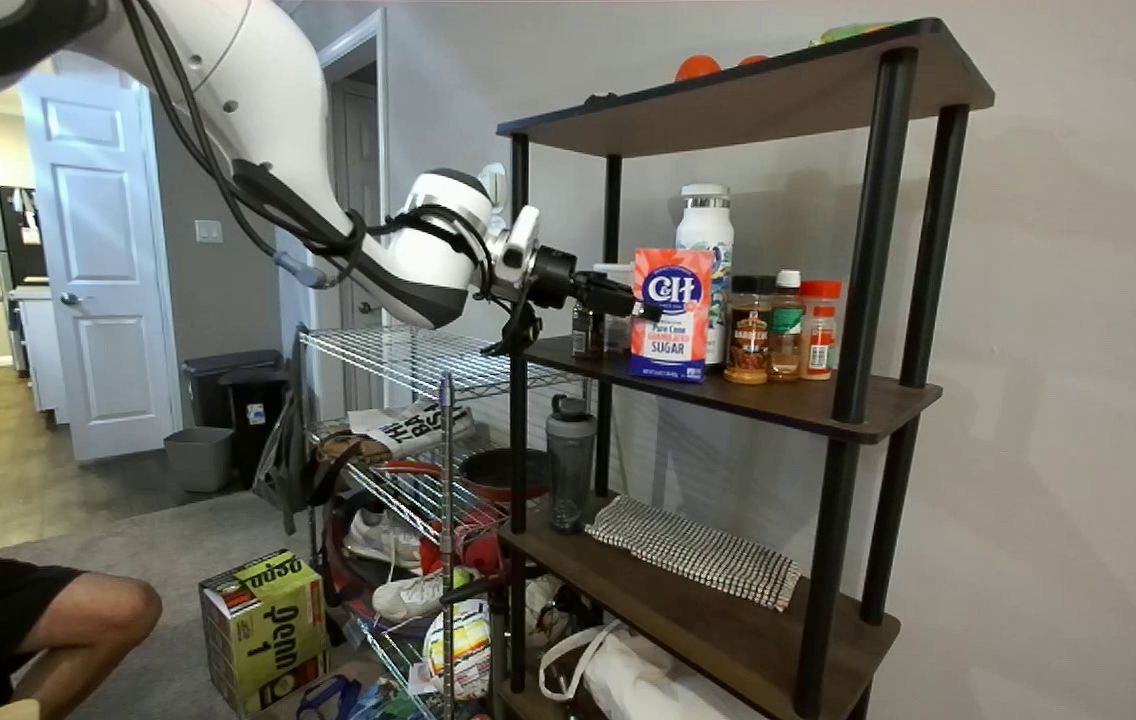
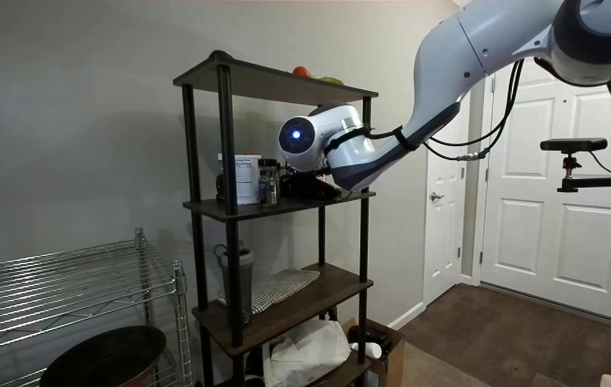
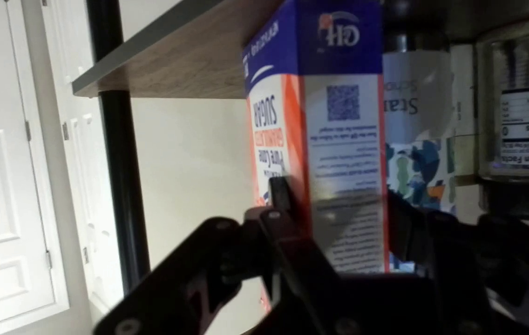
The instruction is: Move the orange box on the second shelf to the right
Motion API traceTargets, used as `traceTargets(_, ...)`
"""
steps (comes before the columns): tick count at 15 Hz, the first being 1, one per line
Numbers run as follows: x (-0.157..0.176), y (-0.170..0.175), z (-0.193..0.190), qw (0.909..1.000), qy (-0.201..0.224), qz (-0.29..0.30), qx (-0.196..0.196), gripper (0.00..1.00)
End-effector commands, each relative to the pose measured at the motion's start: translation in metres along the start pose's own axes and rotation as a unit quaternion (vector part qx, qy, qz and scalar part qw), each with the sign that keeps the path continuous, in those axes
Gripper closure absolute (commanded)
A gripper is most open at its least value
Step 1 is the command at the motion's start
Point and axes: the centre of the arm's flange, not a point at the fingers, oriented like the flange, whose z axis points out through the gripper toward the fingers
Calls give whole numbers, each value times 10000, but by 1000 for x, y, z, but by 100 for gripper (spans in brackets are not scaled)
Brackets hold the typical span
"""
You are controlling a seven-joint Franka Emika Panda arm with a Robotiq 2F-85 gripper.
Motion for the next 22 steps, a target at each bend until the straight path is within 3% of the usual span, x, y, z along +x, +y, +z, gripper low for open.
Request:
traceTargets(1, 28, 43, -19, 9975, 303, 64, -632, 81)
traceTargets(3, 42, 70, -27, 9923, 452, 235, -1126, 81)
traceTargets(6, 59, 100, -40, 9853, 561, 389, -1563, 81)
traceTargets(12, 66, 125, -56, 9839, 402, 489, -1674, 81)
traceTargets(14, 61, 129, -62, 9868, 229, 430, -1547, 81)
traceTargets(17, 51, 132, -69, 9949, -363, 210, -919, 81)
traceTargets(22, 39, 136, -59, 9929, -1098, -452, -122, 81)
